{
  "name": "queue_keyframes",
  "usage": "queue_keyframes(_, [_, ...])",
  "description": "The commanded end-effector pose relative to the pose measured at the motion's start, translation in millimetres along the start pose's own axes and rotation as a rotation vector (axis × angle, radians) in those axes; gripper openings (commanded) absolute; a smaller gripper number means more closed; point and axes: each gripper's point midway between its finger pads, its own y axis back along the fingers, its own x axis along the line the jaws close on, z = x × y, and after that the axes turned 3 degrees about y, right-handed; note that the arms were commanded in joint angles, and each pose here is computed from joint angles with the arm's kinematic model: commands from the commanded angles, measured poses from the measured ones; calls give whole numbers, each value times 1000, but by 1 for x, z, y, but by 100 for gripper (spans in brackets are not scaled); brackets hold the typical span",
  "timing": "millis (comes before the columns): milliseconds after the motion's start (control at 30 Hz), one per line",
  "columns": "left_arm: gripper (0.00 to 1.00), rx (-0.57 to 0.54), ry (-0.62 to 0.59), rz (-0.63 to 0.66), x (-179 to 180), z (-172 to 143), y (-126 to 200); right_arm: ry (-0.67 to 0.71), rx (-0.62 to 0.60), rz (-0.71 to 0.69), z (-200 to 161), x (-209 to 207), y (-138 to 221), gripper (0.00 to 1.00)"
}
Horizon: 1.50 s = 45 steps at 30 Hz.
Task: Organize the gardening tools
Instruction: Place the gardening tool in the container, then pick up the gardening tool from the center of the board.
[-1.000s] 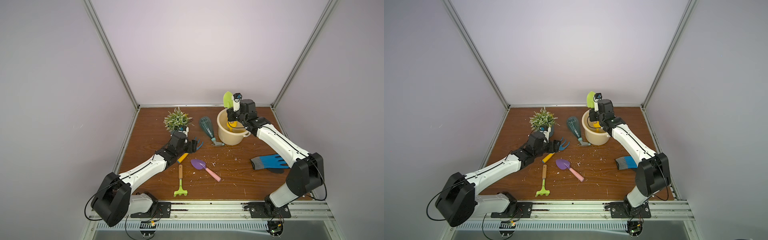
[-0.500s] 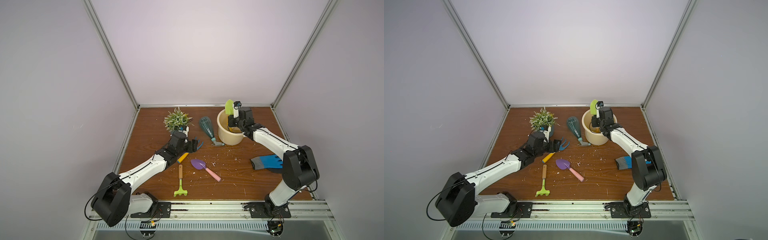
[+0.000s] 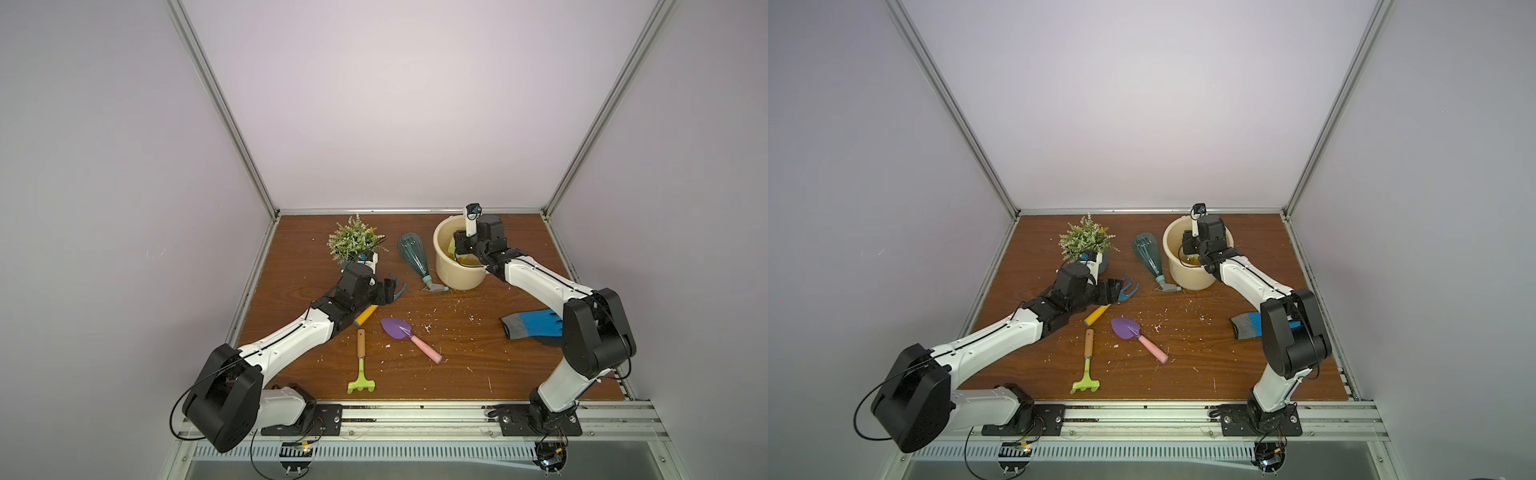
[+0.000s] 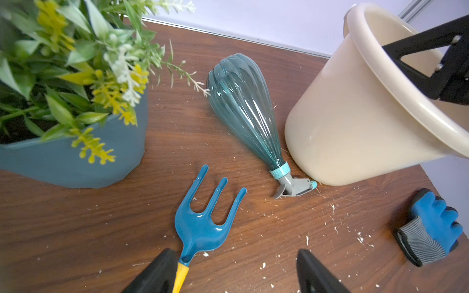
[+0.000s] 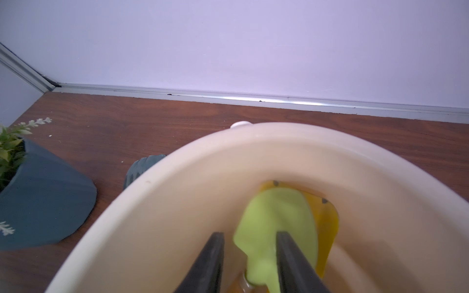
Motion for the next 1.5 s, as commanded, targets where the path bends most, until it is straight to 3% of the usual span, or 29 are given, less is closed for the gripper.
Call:
queue_keyframes(0, [78, 1, -5, -5, -4, 0, -3, 1, -55, 1, 23, 1, 9, 41])
queue_keyframes(600, [78, 15, -25, 34, 2, -1, -3, -19, -75, 94, 56, 18, 52, 43])
queue_keyframes(800, [78, 71, -29, 137, 21, -13, -4, 23, -64, 193, 53, 46, 82, 43])
queue_keyframes(1033, [77, 98, -20, 187, 33, -25, 1, 114, 25, 335, 11, 102, 109, 46])
queue_keyframes(1467, [70, 190, -29, 271, 53, -50, -8, 151, 289, 505, -88, 152, 121, 46])
